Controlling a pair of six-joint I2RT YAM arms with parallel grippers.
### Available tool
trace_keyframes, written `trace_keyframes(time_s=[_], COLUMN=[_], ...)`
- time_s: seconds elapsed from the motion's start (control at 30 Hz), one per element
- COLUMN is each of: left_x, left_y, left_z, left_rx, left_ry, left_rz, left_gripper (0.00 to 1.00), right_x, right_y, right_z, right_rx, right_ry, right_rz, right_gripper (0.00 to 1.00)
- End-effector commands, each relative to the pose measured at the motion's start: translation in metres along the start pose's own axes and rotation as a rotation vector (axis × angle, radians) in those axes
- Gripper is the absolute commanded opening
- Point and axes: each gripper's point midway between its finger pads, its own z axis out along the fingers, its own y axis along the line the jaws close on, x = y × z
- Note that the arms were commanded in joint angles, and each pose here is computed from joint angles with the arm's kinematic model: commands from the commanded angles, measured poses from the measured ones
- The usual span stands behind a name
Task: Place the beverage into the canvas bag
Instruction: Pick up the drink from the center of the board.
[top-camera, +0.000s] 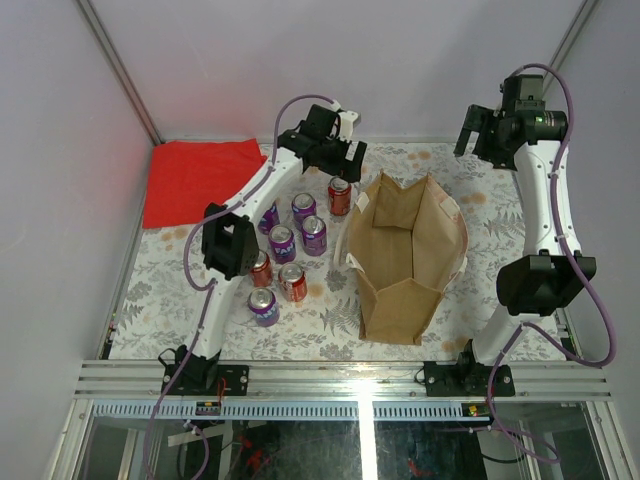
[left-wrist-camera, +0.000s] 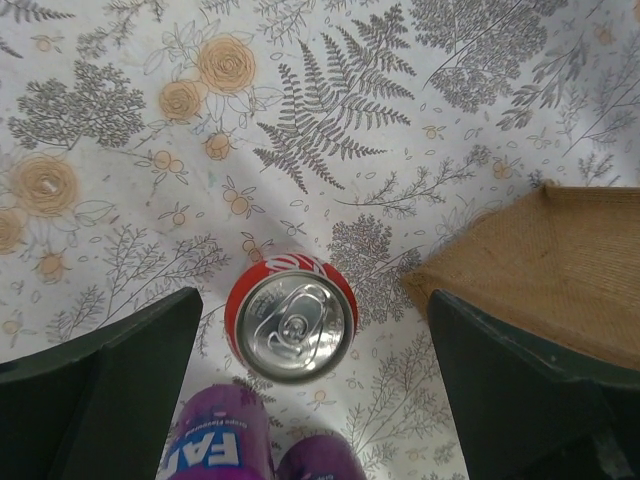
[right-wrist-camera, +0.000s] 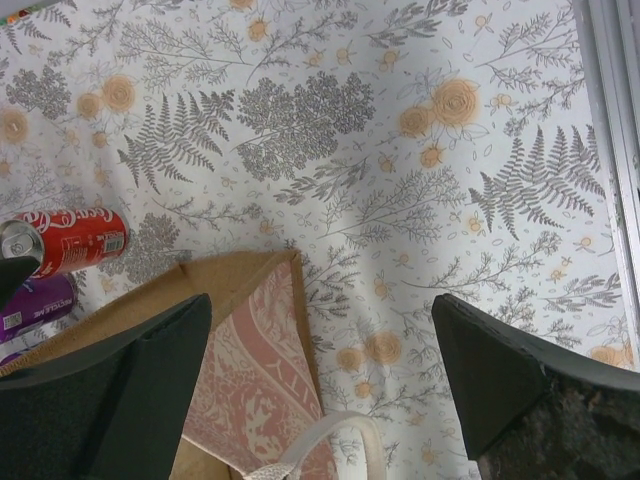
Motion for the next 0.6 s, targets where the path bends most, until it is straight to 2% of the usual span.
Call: trace_keyframes(time_s=[0.0, 0.27, 0.57], left_x=[-0.009, 0.008, 0.034], left_y=[0.007, 0.016, 0.007], left_z=[0.017, 0.032, 0.035], left_rx=[-0.025, -0.062, -0.055], left_ry=[-0.055, -0.015, 0.058], left_rz=[0.035, 0.06, 0.084], left_gripper=[0.95, 0.95, 0.93], right_x=[-0.001, 0.005, 0.006], right_y=[-0.005, -0.008, -0.013], right_z=[-0.019, -0.022, -0.026], right_rx=[0.014, 0.021, 0.03], right_ry=[-0.006, 0.012, 0.015], right_rz=[0.027, 0.039, 0.049], right_gripper=[0.99, 0.99, 0.99])
